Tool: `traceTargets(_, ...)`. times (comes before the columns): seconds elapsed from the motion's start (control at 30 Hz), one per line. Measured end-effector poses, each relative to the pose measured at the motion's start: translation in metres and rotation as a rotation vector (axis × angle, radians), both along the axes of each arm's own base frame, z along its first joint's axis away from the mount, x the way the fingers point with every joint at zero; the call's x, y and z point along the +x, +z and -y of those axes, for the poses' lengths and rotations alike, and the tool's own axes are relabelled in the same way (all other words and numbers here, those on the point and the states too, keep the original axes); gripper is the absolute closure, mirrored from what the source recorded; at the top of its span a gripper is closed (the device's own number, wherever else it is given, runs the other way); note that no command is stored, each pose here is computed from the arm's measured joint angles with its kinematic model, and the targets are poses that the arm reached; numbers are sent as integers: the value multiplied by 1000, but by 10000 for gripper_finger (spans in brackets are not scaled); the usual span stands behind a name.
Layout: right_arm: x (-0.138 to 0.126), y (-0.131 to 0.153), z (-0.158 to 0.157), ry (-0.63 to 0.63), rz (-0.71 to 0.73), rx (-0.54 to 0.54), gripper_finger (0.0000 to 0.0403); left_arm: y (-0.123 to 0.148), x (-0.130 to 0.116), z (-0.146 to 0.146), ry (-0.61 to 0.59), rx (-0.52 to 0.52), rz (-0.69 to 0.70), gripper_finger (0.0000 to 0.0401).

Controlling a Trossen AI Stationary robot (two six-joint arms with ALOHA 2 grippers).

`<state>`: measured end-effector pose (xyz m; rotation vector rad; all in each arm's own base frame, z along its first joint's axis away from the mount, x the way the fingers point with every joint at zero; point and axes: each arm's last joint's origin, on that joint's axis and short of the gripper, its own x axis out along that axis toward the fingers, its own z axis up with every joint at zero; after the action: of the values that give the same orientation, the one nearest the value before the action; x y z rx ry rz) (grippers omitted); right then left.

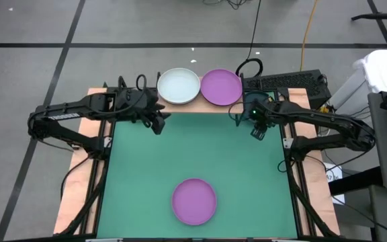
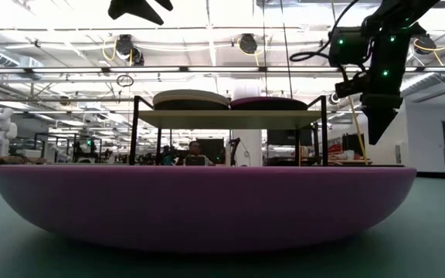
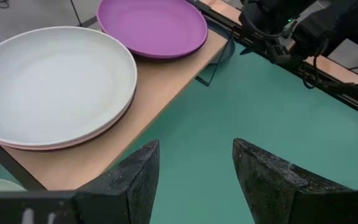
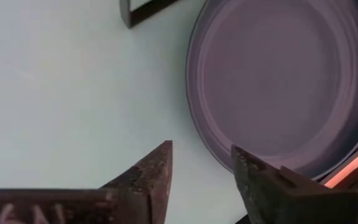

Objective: Place and stack plates onto a shelf
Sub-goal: Stack the dark blue plate on top of the purple plate on the shelf

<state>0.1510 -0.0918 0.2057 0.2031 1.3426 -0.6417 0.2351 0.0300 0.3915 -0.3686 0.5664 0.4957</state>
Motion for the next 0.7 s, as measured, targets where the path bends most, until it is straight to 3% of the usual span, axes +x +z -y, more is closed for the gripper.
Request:
traceTargets(0.37, 4, -14, 10, -33, -74, 45, 186, 0, 0, 0, -13, 15, -7, 192)
traceTargets(0.7, 11, -32, 13, -18, -155, 117, 173, 0, 0, 0, -46, 52, -25, 192)
